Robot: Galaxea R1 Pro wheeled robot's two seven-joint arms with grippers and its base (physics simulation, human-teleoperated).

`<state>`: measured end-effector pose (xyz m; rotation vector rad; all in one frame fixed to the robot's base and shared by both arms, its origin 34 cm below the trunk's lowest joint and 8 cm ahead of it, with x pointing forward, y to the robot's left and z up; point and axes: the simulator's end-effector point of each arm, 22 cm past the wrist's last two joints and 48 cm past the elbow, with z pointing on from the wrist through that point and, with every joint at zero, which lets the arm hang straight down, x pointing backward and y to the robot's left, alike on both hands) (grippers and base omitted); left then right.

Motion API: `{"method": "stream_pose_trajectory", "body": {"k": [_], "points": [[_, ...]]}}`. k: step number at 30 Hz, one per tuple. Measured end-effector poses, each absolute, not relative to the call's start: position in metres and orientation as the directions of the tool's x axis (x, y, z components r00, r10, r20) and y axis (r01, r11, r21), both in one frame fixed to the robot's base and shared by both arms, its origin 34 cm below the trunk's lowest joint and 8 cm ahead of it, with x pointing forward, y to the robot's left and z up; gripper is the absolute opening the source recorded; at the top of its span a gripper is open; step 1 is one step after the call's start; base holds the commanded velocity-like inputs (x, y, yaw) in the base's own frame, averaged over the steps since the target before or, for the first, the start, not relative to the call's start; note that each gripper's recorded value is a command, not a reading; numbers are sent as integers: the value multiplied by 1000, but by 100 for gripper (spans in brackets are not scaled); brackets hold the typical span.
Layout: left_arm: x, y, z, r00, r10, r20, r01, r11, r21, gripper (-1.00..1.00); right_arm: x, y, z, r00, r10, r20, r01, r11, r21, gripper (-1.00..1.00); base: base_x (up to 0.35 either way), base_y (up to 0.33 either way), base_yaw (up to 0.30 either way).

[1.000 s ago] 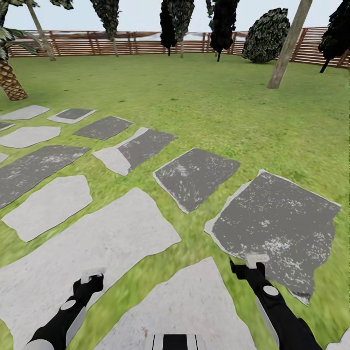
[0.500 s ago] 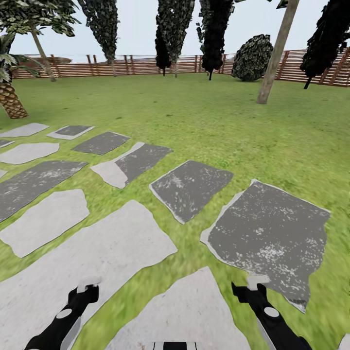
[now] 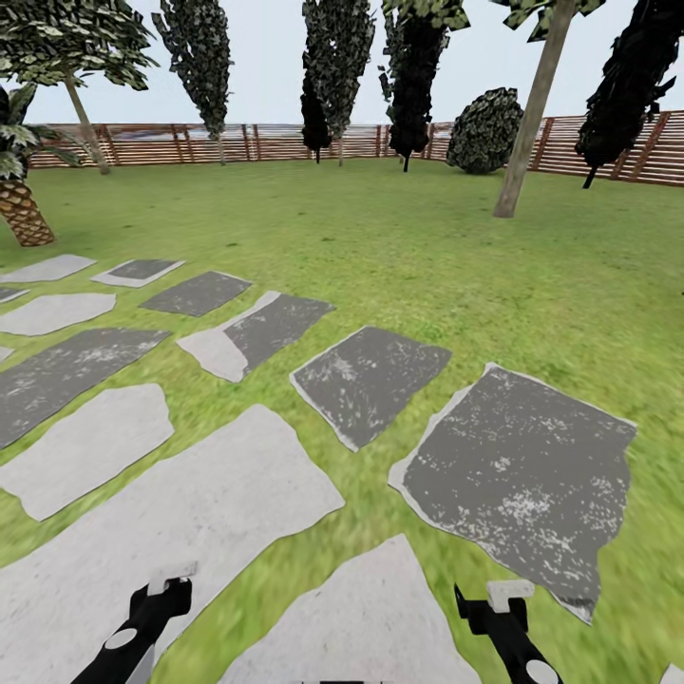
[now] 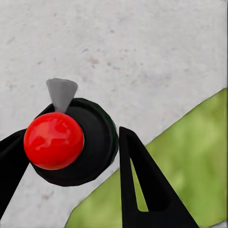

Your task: In the garden, pick up the pesticide atomizer on the floor and spray pesticide onto both trees until each tree trunk is fully covered.

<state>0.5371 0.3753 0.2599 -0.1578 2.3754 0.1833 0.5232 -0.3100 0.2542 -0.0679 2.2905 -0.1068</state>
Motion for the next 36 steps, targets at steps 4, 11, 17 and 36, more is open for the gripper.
{"method": "stream_pose_trajectory", "body": {"k": [4, 11, 17, 36], "points": [[540, 381, 270, -721, -60, -691, -170, 981, 92, -100, 524, -308, 262, -663, -83, -744, -16, 995, -97, 100, 0, 0, 0], [543, 382, 286, -721, -59, -690, -169, 981, 94, -100, 528, -307, 278, -663, -80, -744, -14, 995, -95, 100, 0, 0, -118], [547, 382, 299, -721, -59, -690, -169, 981, 94, -100, 531, -307, 291, -664, -79, -744, -13, 995, -95, 100, 0, 0, -283], [550, 382, 325, -727, -59, -684, -169, 981, 95, -100, 537, -308, 319, -665, -77, -743, -11, 996, -94, 100, 0, 0, -296]]}}
